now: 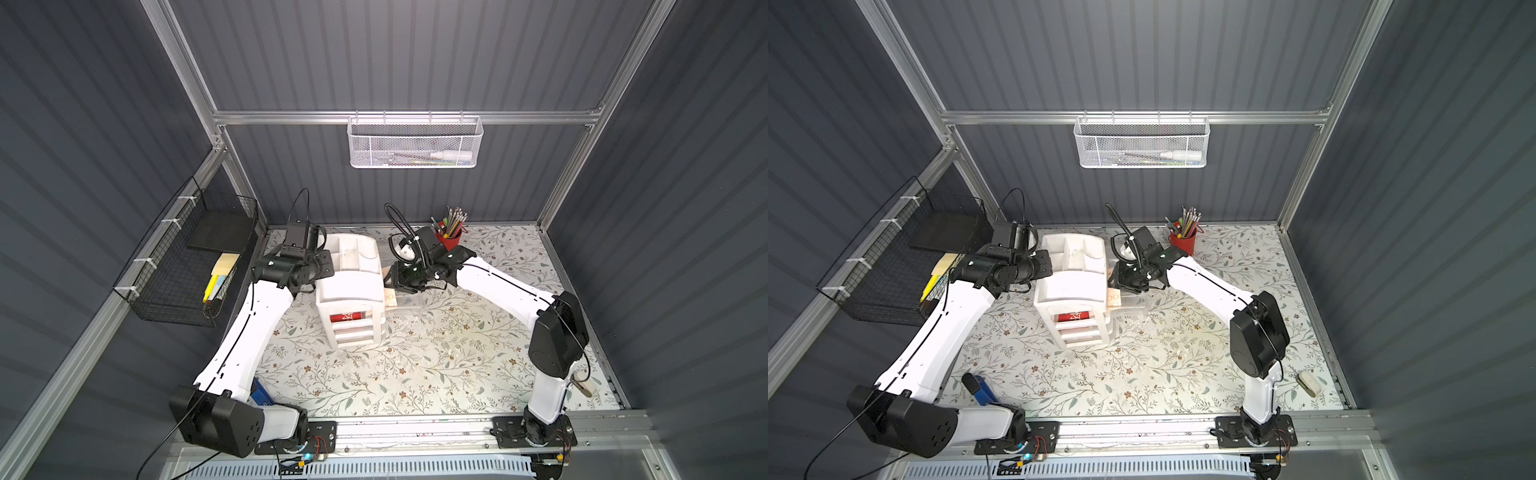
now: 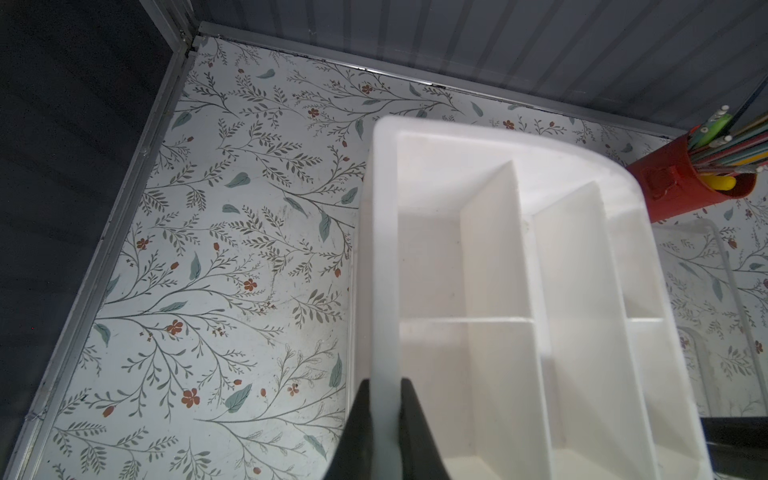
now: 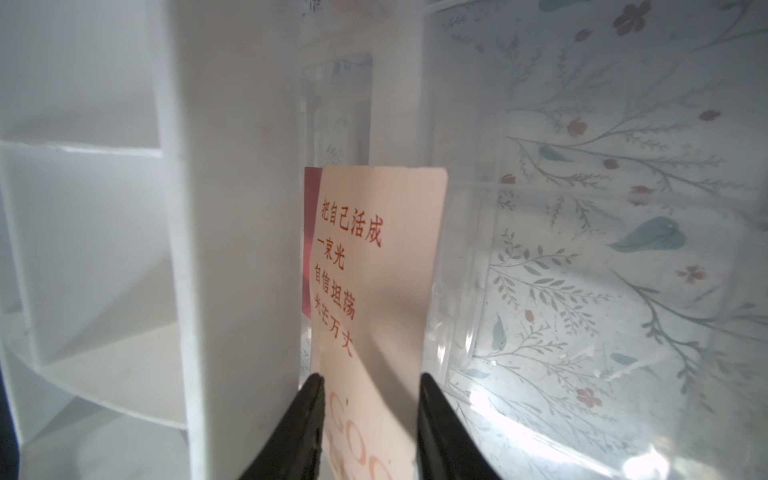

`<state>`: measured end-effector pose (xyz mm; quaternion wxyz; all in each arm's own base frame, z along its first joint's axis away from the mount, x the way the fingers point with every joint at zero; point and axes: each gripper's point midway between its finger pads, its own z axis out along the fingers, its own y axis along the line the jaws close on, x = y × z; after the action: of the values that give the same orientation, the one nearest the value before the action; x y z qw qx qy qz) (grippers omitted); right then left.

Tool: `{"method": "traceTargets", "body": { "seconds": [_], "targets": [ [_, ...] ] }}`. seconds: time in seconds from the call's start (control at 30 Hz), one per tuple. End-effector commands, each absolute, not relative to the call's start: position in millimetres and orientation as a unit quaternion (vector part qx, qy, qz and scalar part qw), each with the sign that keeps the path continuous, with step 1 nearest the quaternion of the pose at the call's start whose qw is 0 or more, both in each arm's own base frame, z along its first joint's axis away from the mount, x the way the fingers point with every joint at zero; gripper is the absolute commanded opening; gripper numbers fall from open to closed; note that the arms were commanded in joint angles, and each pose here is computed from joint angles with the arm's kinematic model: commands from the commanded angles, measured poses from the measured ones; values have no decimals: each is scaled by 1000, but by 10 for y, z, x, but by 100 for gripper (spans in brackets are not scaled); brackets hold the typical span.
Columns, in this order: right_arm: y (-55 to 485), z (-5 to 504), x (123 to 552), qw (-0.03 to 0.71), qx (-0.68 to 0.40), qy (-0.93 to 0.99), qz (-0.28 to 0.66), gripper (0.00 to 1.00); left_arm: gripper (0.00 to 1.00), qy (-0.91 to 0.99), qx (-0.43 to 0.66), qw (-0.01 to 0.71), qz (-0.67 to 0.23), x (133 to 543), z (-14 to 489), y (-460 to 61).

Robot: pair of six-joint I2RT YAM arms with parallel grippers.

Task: Take the postcards out of the drawer
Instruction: Pick up the postcard from the drawer.

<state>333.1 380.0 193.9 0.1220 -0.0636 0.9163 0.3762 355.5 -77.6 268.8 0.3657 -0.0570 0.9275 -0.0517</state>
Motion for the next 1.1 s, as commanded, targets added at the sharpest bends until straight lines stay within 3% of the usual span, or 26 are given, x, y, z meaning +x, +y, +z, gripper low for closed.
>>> {"method": "traceTargets", "body": {
  "seconds": [0.0,0.17,0.63,1.07],
  "targets": [
    [3924,2193,3284,136,-85,894,419,34,0,930,-41,362,-57,3489,2659,-815],
    [3934,2181,3272,133,-87,892,423,23,0,930,-41,360,-57,3491,2645,-817],
    [3788,2252,3377,158,-84,894,410,7,0,931,-39,360,-55,3480,2633,-806],
    [3606,2389,3484,183,-83,891,407,2,0,927,-36,367,-65,3495,2627,-837]
  ]
}}
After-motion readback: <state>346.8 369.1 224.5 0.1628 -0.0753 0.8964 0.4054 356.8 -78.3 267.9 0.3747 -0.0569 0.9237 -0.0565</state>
